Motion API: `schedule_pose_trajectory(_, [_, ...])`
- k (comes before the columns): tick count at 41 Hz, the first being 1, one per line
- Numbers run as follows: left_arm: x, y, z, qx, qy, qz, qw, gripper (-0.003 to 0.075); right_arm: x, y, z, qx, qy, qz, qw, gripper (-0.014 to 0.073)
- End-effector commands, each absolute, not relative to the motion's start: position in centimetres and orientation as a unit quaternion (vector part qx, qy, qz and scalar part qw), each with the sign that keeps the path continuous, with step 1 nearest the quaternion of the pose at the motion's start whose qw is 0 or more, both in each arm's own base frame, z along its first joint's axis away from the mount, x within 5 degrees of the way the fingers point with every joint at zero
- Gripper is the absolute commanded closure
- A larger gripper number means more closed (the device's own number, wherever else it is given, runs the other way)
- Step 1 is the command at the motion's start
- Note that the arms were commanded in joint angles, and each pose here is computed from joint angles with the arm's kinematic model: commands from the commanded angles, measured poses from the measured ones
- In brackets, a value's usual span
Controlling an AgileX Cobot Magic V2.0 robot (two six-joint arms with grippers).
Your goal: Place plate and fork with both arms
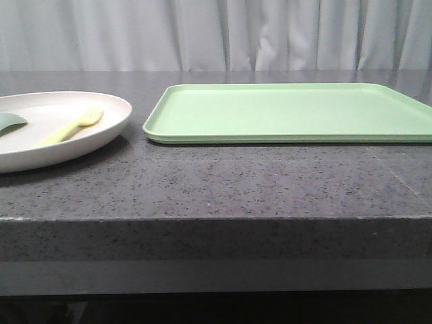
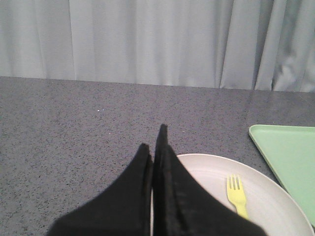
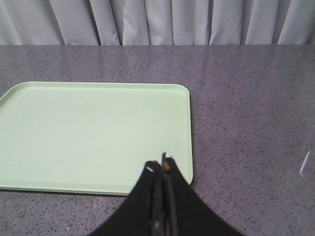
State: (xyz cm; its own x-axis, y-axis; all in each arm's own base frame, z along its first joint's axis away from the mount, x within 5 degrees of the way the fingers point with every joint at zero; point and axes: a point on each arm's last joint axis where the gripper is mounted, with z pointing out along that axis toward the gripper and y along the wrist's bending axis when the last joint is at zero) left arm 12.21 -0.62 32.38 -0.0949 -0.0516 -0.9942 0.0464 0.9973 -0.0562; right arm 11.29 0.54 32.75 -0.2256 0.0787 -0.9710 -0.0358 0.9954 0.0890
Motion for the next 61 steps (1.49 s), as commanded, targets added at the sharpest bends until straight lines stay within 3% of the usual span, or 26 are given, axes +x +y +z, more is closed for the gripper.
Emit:
schedule_pose_trajectory(1, [12.3, -0.5, 34.4, -0.008, 0.698, -0.040, 0.715, 0.0662, 11.5, 0.4, 34.5, 0.017, 0.749, 0.045, 0.661, 0.0558])
schedule_pose_trajectory(5, [12.3, -0.5, 34.4, -0.008, 0.698, -0.040, 0.715, 0.0434, 11.5, 0.4, 34.5, 0.017, 0.749, 0.045, 0.661, 0.0319])
schedule_pose_trajectory(9, [12.3, -0.5, 34.4, -0.008, 0.698, -0.040, 0.715, 0.0153, 11.5, 0.4, 34.5, 0.017, 0.749, 0.045, 0.661, 0.0067])
schedule_pose_trajectory(12, [12.3, -0.5, 34.4, -0.008, 0.699, -0.039, 0.714, 0.0055, 11.5, 0.4, 34.5, 0.017, 0.749, 0.045, 0.661, -0.0067])
schedule_pose_trajectory(13, [12.3, -0.5, 34.4, -0.009, 0.700, -0.041, 0.713, 0.0040, 11.5, 0.4, 34.5, 0.017, 0.749, 0.045, 0.661, -0.0067])
schedule_pose_trajectory(23, [13.2, -0.6, 35.0, -0.011, 0.712, -0.043, 0.701, 0.0037, 11.5, 0.4, 34.6, 0.017, 0.748, 0.045, 0.662, -0.0039])
schedule_pose_trajectory(33, [18.4, -0.9, 37.4, -0.002, 0.817, -0.035, 0.576, 0.0041, 11.5, 0.4, 34.6, 0.017, 0.748, 0.045, 0.662, -0.0039])
schedule_pose_trajectory(39, [21.6, -1.1, 38.2, 0.000, 0.869, -0.033, 0.493, 0.0090, 11.5, 0.4, 34.6, 0.017, 0.748, 0.045, 0.662, -0.0039])
schedule_pose_trajectory(50, [26.7, -0.1, 35.4, -0.032, 0.949, -0.008, 0.313, 0.0130, 11.5, 0.4, 34.6, 0.017, 0.748, 0.045, 0.662, -0.0039])
schedule_pose_trajectory(61, [29.6, 0.8, 33.0, -0.046, 0.963, 0.005, 0.264, 0.0130, 11.5, 0.4, 34.6, 0.017, 0.748, 0.045, 0.662, -0.0039])
